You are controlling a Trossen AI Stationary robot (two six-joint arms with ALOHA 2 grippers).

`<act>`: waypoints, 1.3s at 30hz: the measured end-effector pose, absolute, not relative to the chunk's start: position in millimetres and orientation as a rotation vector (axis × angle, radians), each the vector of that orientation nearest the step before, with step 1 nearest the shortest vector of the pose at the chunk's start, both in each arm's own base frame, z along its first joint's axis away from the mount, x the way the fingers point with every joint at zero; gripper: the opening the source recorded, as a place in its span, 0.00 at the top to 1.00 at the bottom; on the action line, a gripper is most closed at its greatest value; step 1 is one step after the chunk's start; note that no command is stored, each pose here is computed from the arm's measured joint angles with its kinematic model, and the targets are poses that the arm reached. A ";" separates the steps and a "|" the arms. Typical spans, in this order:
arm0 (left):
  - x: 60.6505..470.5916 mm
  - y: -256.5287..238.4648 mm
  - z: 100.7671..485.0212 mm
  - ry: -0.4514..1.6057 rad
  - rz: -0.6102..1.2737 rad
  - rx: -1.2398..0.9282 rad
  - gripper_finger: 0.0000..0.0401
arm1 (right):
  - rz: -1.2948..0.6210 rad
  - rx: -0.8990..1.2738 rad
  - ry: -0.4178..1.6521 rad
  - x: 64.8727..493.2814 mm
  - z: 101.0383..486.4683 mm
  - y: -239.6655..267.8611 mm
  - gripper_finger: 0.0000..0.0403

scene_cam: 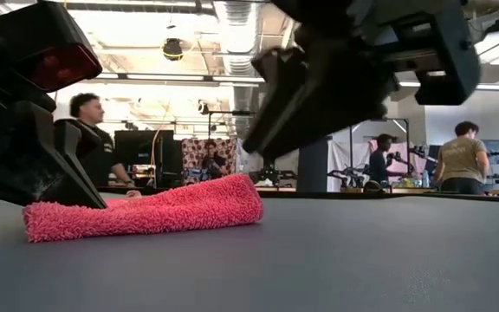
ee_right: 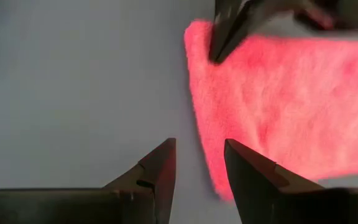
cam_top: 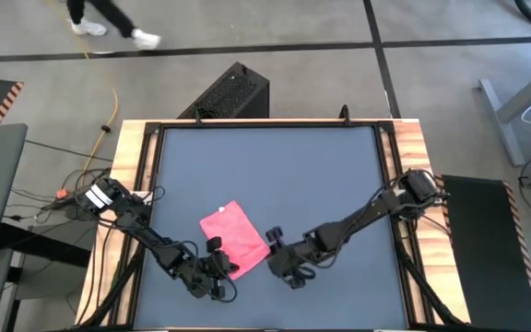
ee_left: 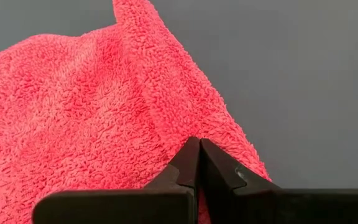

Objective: Roll towel
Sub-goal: Roll the red towel

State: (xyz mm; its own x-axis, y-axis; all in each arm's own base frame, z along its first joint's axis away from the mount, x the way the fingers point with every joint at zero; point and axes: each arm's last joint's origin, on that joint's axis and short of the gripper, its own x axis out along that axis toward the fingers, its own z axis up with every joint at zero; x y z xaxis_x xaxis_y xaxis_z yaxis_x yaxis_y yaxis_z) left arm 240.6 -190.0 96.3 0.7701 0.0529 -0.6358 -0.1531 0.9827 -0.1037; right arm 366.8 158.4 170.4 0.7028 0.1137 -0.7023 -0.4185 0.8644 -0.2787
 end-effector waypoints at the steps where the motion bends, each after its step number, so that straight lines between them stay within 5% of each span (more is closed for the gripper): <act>1: 241.1 -189.8 96.4 0.685 0.108 -0.157 1.00 | 0.307 -0.465 0.727 368.5 168.6 158.9 0.59; 30: 235.8 -190.6 92.9 0.674 0.063 -0.237 1.00 | 0.316 -0.531 0.829 383.1 120.3 139.5 0.61; 39: 234.7 -193.4 93.4 0.678 0.029 -0.230 1.00 | 0.411 -0.377 0.836 389.5 123.3 124.4 0.91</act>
State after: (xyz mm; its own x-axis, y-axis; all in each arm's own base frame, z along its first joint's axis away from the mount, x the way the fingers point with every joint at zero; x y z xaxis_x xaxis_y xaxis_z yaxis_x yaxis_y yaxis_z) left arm 234.7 -193.4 93.4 0.7797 -0.0475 -0.6244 -0.1016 0.9743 -0.2009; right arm 389.5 124.4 123.3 0.6012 0.2000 -0.7737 -0.4899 0.8571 -0.1591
